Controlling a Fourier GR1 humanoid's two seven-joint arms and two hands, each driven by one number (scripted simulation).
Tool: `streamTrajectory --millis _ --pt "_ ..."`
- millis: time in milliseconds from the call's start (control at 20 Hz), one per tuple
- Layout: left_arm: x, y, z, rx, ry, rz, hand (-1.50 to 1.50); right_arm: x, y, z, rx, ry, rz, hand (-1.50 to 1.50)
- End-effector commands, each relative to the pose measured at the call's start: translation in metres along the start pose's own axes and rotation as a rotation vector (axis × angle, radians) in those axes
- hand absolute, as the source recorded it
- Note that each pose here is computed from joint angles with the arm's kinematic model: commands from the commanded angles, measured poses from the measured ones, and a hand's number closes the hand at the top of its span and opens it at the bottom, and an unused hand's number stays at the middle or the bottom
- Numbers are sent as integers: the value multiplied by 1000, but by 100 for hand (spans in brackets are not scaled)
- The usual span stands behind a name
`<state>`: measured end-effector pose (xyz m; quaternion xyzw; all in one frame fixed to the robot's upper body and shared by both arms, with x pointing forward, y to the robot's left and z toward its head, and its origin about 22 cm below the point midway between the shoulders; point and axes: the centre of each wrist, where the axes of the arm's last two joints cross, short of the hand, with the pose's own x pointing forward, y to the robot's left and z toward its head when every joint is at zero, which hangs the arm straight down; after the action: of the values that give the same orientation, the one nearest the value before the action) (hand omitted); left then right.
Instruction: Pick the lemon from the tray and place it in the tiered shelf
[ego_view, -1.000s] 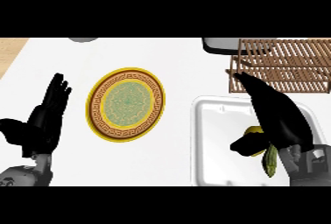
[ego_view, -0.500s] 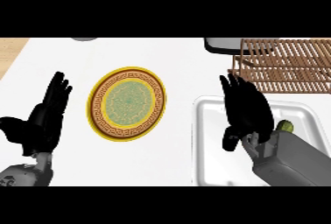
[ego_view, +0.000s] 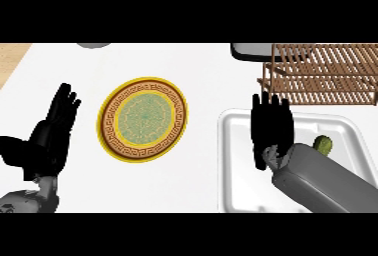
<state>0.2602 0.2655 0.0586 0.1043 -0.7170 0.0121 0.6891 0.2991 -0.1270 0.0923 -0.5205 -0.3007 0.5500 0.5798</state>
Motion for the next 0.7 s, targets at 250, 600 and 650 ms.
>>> streamTrajectory --millis 250,600,650 --pt "-7 19 11 19 27 -12 0 0 11 -1 20 260 112 -150" --pt "-1 12 3 21 1 -4 0 0 26 9 42 244 105 -150" --pt "3 17 5 24 -9 -8 0 -12 24 -9 57 272 118 -150"
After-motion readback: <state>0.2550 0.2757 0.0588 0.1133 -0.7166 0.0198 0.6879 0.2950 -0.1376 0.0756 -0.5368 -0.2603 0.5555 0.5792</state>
